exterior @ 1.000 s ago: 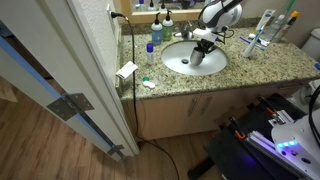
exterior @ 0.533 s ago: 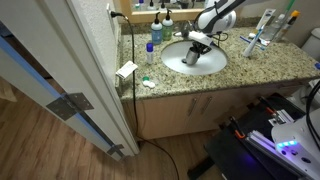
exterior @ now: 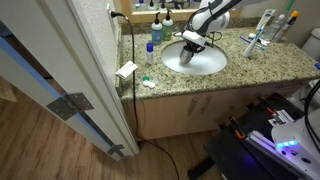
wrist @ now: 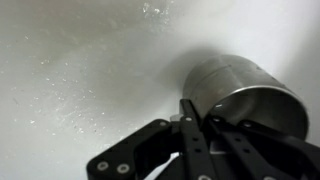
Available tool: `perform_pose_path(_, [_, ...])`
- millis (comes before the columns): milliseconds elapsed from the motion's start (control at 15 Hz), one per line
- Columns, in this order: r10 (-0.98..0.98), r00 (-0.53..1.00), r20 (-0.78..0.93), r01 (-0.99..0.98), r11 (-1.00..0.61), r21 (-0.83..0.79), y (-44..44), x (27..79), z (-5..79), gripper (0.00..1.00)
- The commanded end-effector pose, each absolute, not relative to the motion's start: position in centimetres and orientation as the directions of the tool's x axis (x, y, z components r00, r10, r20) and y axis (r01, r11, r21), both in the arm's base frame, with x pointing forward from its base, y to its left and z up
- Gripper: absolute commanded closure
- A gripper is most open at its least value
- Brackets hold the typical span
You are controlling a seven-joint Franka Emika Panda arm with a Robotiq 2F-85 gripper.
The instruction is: Place the cup in the sink then open the tap
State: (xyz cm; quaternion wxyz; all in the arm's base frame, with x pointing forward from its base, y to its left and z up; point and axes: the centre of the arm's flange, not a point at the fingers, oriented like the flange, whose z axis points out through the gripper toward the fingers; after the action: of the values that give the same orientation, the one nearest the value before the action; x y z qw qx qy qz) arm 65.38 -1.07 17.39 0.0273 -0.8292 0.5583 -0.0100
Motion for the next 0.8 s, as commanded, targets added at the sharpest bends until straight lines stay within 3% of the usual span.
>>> perform_pose_path(0, [-0.926, 0.374, 0.047, -0.925, -0.376, -0.049, -1.1, 66.6, 15.6, 0.98])
perform_pose_path(333, [-0.934, 0.343, 0.103, -0.937, -0.348, -0.037, -1.3, 66.8, 14.8, 0.98])
perform_pose_path(400, [-0.932, 0.355, 0.071, -0.934, -0.358, -0.019, -1.3, 65.7, 15.4, 0.93])
perform_pose_path(533, [-0.934, 0.349, 0.074, -0.936, -0.351, -0.018, -1.3, 65.7, 15.4, 0.98])
perform_pose_path(733, [-0.937, 0.345, 0.061, -0.938, -0.346, -0.012, -1.5, 65.9, 14.9, 0.98])
